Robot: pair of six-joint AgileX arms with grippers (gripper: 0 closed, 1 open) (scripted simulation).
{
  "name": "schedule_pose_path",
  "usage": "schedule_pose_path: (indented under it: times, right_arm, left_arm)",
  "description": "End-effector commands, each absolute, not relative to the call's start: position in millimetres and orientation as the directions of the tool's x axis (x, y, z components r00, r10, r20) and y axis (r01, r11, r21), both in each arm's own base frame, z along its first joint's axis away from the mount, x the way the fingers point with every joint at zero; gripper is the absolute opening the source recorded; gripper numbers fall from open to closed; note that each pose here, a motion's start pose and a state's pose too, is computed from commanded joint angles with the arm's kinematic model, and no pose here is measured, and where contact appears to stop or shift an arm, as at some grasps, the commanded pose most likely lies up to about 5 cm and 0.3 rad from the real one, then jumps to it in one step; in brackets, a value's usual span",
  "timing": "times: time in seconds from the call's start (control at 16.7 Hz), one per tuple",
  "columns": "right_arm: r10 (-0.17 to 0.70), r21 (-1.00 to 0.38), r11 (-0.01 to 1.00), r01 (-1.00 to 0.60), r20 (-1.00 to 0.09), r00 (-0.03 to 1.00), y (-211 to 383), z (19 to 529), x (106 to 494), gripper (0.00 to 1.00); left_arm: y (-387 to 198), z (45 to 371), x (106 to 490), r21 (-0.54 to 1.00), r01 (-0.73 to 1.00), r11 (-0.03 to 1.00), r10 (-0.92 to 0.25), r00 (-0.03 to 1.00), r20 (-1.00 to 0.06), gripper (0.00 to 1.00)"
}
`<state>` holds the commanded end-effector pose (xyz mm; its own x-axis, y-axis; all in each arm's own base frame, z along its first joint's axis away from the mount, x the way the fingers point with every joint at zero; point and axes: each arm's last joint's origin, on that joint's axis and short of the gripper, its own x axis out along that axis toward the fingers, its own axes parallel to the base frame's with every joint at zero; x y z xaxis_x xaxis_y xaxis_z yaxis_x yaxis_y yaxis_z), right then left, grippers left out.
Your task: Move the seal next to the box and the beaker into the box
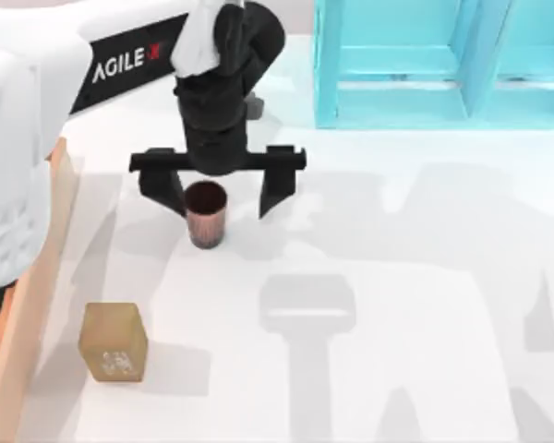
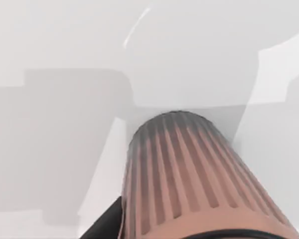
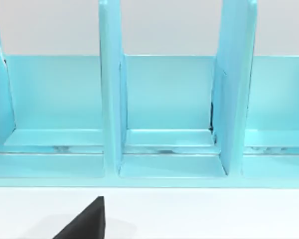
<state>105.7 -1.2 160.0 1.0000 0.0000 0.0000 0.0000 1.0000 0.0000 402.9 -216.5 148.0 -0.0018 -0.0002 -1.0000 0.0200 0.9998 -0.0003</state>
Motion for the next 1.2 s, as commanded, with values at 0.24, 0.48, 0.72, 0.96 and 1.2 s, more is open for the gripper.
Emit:
schedule_pose_path:
  times: [0.24, 0.48, 0.72, 0.96, 1.2]
  right_arm:
    - [0.0, 0.0, 1.0, 0.0, 0.0, 1.0, -1.2, 160.0, 105.7, 1.0]
    - [0.0, 0.0, 1.0, 0.0, 0.0, 1.0, -1.2, 160.0, 105.7, 1.0]
    - [0.0, 0.0, 1.0, 0.0, 0.0, 1.0, -1.2, 160.0, 105.7, 1.0]
    - [0.0, 0.0, 1.0, 0.0, 0.0, 1.0, -1.2, 160.0, 105.7, 1.0]
    - [0.0, 0.0, 1.0, 0.0, 0.0, 1.0, -1.2, 160.0, 105.7, 1.0]
  left_arm:
    - [-216.5, 148.0, 402.9, 0.0, 0.02, 1.0, 0.0, -0.002, -1.0, 0.4]
    - [-216.5, 148.0, 402.9, 0.0, 0.02, 1.0, 0.0, -0.002, -1.0, 0.1]
    - [-216.5, 148.0, 402.9, 0.0, 0.02, 1.0, 0.0, -0.002, -1.0, 0.0]
    - [-216.5, 148.0, 402.9, 0.0, 0.02, 1.0, 0.0, -0.002, -1.0, 0.0]
    - [-210.5, 154.7, 405.0, -0.002, 0.018, 1.0, -0.002, 0.002, -1.0, 0.0]
